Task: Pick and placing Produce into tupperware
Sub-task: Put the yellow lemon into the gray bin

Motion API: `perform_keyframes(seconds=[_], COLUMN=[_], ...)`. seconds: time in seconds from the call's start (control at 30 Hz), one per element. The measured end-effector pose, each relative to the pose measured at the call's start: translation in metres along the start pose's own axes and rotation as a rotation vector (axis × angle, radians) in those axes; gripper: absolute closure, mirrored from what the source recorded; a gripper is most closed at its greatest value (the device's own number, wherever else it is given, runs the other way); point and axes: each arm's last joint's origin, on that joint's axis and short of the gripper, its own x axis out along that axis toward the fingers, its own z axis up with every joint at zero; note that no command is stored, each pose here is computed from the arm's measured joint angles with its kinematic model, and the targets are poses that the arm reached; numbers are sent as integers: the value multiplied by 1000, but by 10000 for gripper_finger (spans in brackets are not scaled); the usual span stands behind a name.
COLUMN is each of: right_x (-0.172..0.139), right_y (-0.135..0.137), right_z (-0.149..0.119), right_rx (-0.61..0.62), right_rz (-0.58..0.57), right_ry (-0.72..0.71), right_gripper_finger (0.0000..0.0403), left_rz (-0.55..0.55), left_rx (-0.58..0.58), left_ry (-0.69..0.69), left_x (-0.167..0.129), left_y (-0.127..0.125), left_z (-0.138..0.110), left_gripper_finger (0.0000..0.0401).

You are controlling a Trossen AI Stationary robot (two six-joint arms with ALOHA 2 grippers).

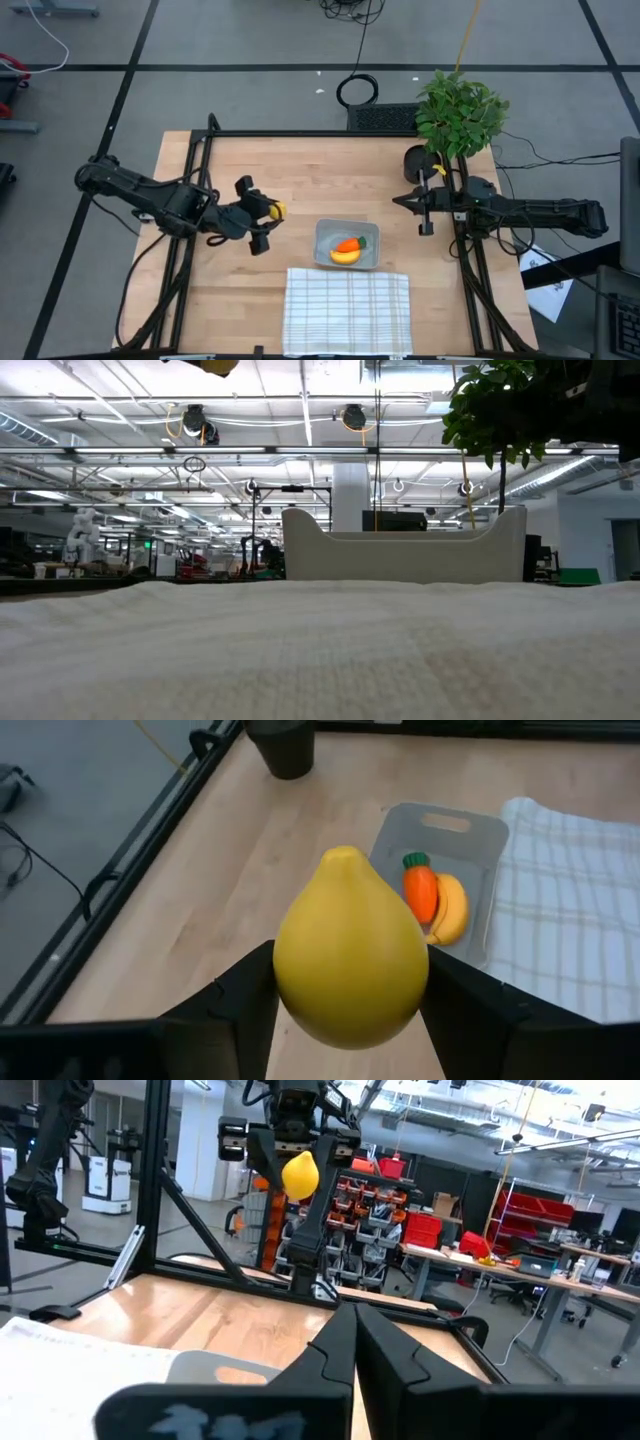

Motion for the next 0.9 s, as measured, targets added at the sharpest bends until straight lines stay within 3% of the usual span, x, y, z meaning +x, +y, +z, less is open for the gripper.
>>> perform_keyframes(seconds=[0.23, 0.9], right_x=[0, 0], right_y=[0, 0], right_z=[0, 0], right_rx=[11, 26], right_rz=[0, 0], right_ry=[-1, -1], right_gripper_finger=[403, 403], left_rz=[-24, -23], left_rx=[116, 205], left_ry=[-25, -87], left_x=[-2, -21], left_y=[-3, 15], left_z=[2, 6], left_gripper_finger=[194, 194])
